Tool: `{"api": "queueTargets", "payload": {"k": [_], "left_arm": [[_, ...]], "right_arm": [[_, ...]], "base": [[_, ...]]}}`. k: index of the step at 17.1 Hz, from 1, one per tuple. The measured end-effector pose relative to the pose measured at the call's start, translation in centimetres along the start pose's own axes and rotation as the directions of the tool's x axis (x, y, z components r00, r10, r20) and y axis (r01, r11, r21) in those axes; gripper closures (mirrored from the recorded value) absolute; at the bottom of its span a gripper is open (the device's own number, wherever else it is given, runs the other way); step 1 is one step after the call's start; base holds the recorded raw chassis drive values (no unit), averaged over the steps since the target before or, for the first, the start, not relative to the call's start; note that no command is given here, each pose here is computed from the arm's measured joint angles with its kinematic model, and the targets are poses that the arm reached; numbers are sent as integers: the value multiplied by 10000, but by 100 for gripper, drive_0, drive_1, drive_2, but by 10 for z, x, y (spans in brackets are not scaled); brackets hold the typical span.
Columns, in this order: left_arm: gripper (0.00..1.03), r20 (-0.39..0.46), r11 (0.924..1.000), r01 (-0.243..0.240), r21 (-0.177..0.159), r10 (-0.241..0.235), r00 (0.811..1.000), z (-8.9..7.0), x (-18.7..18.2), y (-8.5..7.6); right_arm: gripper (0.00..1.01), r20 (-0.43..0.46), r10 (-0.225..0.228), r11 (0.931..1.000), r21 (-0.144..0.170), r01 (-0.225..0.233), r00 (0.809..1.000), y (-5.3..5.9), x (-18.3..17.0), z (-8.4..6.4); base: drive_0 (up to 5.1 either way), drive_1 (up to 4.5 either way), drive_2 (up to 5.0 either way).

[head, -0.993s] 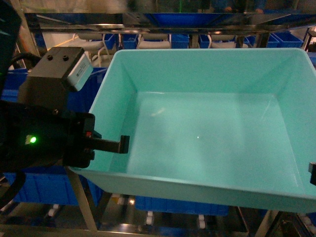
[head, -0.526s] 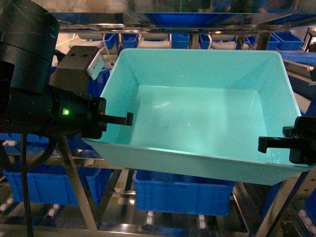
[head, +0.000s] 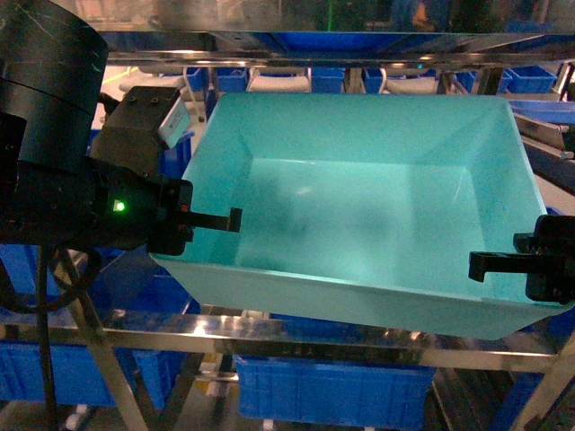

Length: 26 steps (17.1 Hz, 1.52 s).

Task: Organize blue bins on left shelf correctly

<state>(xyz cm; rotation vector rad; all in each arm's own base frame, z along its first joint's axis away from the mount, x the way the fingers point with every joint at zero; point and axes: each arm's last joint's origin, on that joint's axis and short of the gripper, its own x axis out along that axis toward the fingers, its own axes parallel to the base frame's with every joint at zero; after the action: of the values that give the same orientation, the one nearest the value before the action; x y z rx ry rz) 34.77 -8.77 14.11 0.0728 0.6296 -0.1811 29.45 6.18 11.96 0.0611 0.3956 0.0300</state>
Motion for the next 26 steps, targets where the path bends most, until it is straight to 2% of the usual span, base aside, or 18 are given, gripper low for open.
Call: {"api": "queueTargets", "payload": {"k": [5, 7, 10, 13, 15, 17, 19, 20, 22, 23, 24, 26], "left_arm": [[101, 80, 10000, 10, -8, -10, 10000, 2, 0, 0], [101, -392, 10000, -16, -39, 14, 9992, -3, 5, 0], [101, -1190, 9999, -106, -9, 104, 9928, -10, 37, -2], [101, -1916, 9997, -242, -72, 223, 9812, -4, 65, 3], [101, -2766, 9997, -202, -138, 156, 9609, -5, 84, 6], [101, -3643, 9997, -189, -165, 116, 9312, -11, 96, 9], [101, -4111, 9996, -189, -201, 90, 9116, -14, 107, 8], [101, -4129, 9996, -103, -258, -13, 9108, -13, 112, 7], [101, -4482, 9989, -173, -427, -37, 8939, -14, 119, 2], [101, -4752, 9971, -195, -740, -180, 8797, -17, 121, -2], [101, -4872, 9957, -276, -880, -189, 8731, -19, 122, -4], [101, -4995, 9952, -400, -892, -100, 8663, -23, 123, -12]], "right_arm": [[99, 139, 8, 10000, 14, -9, 9999, 0, 0, 2], [99, -182, 132, 9999, -51, -133, 9997, 1, 6, -4], [99, -1106, 76, 9998, -163, -94, 9938, 4, 33, -16], [99, -1559, 229, 9983, -489, -309, 9875, 17, 66, -15], [99, -2087, 279, 9976, -565, -405, 9776, 21, 82, -15], [99, -2945, 313, 9965, -654, -528, 9551, 25, 94, -22], [99, -3524, 245, 9967, -640, -502, 9355, 24, 101, -31], [99, -3570, 219, 9967, -653, -484, 9339, 24, 103, -35], [99, -3733, 144, 9973, -620, -405, 9276, 22, 107, -38], [99, -3743, 27, 9975, -644, -289, 9273, 20, 109, -39], [99, -3757, 29, 9977, -613, -280, 9267, 19, 111, -39], [99, -3711, -91, 9980, -613, -147, 9286, 16, 112, -39]], "base": [[0, 0, 0], [0, 0, 0], [0, 0, 0], [0, 0, 0], [0, 0, 0], [0, 0, 0], [0, 0, 0], [0, 0, 0], [0, 0, 0], [0, 0, 0], [0, 0, 0], [0, 0, 0]]}}
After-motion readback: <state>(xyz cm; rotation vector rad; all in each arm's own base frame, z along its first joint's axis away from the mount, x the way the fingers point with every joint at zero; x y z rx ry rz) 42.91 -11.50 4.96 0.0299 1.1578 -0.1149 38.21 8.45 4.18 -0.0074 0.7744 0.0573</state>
